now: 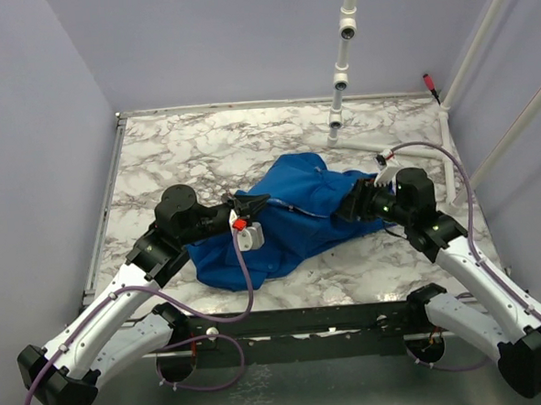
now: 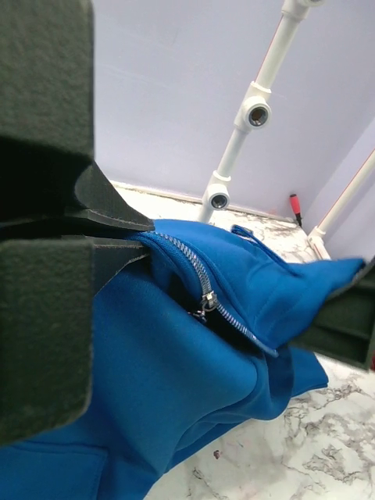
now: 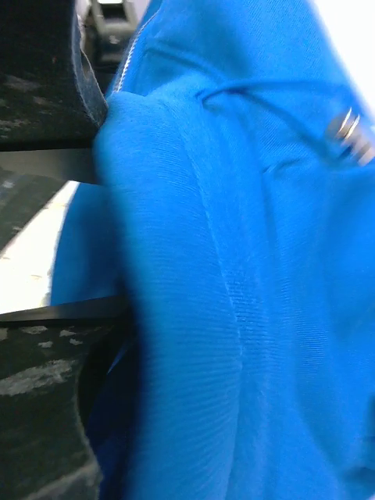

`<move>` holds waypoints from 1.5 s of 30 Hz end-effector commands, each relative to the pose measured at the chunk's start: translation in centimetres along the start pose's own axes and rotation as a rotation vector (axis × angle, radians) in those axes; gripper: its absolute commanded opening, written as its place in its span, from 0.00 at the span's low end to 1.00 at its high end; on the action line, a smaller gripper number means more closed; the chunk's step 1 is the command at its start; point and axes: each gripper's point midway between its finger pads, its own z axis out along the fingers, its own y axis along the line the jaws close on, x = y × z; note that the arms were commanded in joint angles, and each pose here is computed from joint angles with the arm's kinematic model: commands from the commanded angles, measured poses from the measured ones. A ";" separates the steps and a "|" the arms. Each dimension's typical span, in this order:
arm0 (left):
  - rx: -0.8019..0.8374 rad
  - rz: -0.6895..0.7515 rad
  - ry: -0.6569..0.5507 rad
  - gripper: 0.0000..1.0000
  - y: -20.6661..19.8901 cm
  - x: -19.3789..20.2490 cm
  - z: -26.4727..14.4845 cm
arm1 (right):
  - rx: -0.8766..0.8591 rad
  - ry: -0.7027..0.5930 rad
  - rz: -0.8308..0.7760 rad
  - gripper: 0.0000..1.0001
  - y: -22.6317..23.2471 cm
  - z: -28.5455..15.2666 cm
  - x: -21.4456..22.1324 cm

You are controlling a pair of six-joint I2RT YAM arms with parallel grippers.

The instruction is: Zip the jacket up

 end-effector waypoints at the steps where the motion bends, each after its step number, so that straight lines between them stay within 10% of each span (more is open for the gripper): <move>1: -0.068 0.062 -0.063 0.00 2.7 -2.7 -0.6 | -0.131 -0.358 -0.102 0.62 4.1 0.6 -9.5; 16: -0.068 0.074 -0.059 0.00 2.2 -2.4 -0.8 | -0.263 -0.263 -0.314 0.73 6.5 3.8 -11.0; 23: -0.064 0.084 -0.062 0.00 2.0 -2.4 -0.9 | -0.264 -0.097 -0.537 1.00 6.6 3.6 -10.1; 33: -0.087 0.096 -0.067 0.00 2.9 -3.1 -1.2 | -0.220 0.211 -0.621 0.91 3.7 3.7 -6.3; 45: -0.089 0.015 -0.093 0.00 2.9 -4.0 -1.5 | -0.068 -0.248 -0.476 0.74 4.6 -1.0 -10.5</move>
